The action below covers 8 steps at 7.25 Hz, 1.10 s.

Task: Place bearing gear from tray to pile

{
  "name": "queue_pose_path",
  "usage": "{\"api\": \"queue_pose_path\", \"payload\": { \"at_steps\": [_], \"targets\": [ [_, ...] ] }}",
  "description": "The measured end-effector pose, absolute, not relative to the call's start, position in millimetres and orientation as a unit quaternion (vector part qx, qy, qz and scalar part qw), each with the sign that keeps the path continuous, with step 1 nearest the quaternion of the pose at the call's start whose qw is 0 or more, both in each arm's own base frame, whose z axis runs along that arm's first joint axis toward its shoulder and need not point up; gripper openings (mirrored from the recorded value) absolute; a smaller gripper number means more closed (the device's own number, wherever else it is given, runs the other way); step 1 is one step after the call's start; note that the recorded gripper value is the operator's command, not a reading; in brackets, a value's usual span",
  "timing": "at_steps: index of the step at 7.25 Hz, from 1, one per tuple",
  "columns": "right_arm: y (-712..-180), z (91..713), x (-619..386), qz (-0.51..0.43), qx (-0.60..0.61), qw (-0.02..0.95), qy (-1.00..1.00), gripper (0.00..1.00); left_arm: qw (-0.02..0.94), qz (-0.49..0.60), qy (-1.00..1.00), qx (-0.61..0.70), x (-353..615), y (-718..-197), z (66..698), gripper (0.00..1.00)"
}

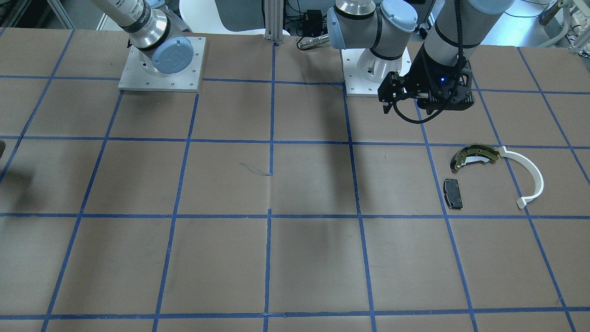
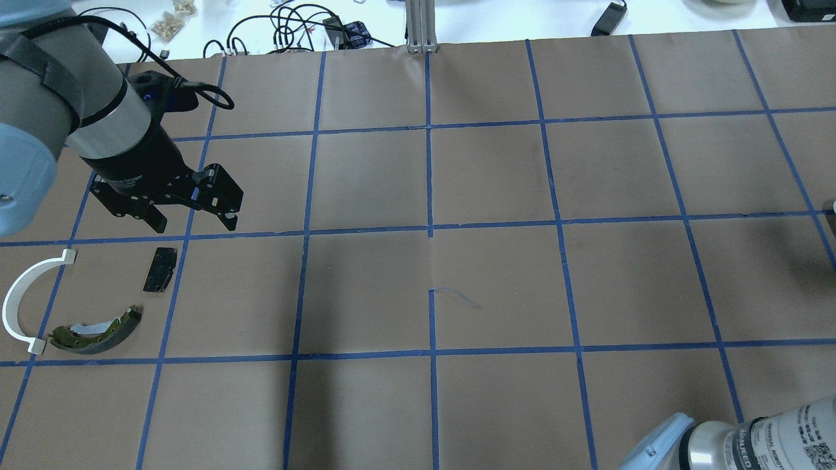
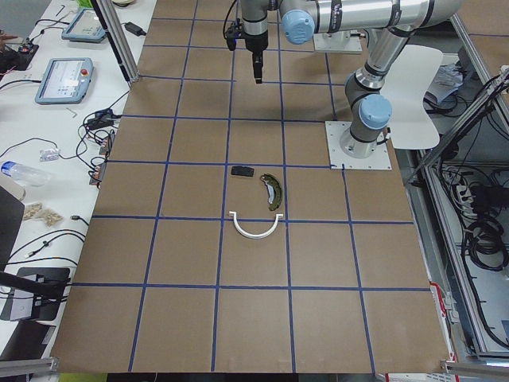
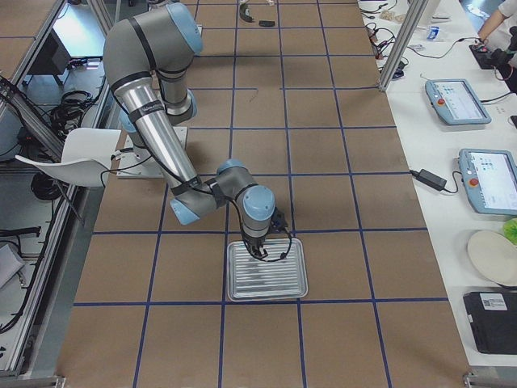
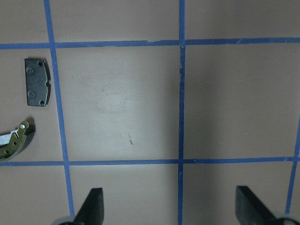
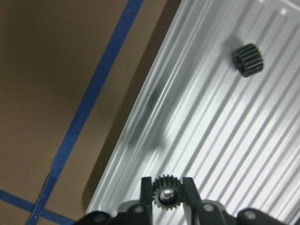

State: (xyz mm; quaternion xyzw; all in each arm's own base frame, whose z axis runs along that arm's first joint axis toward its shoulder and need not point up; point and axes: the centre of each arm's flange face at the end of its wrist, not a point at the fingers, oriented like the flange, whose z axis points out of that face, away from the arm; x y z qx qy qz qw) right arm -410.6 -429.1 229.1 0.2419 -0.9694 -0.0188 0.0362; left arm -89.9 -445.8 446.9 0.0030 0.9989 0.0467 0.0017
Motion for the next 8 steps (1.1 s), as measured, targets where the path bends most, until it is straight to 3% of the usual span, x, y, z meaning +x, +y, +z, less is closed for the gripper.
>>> {"api": "queue_pose_path", "payload": {
  "at_steps": [2, 5, 8],
  "targets": [
    [-467.9, 267.1, -329.0, 0.022, 0.233, 0.045, -0.971, 0.09, 0.002, 0.046, 0.999, 0.003, -90.0, -445.0, 447.1, 1.0],
    [-512.6, 266.4, -131.4, 0.041, 0.162, 0.006, -0.986, 0.12, 0.002, 0.046, 0.999, 0.002, -88.7, -444.9, 447.4, 1.0],
    [-516.1, 258.3, 87.3, 0.034, 0.081, -0.016, -0.996, 0.12, 0.001, 0.048, 0.999, 0.001, -88.1, -445.5, 446.1, 1.0]
  ]
}}
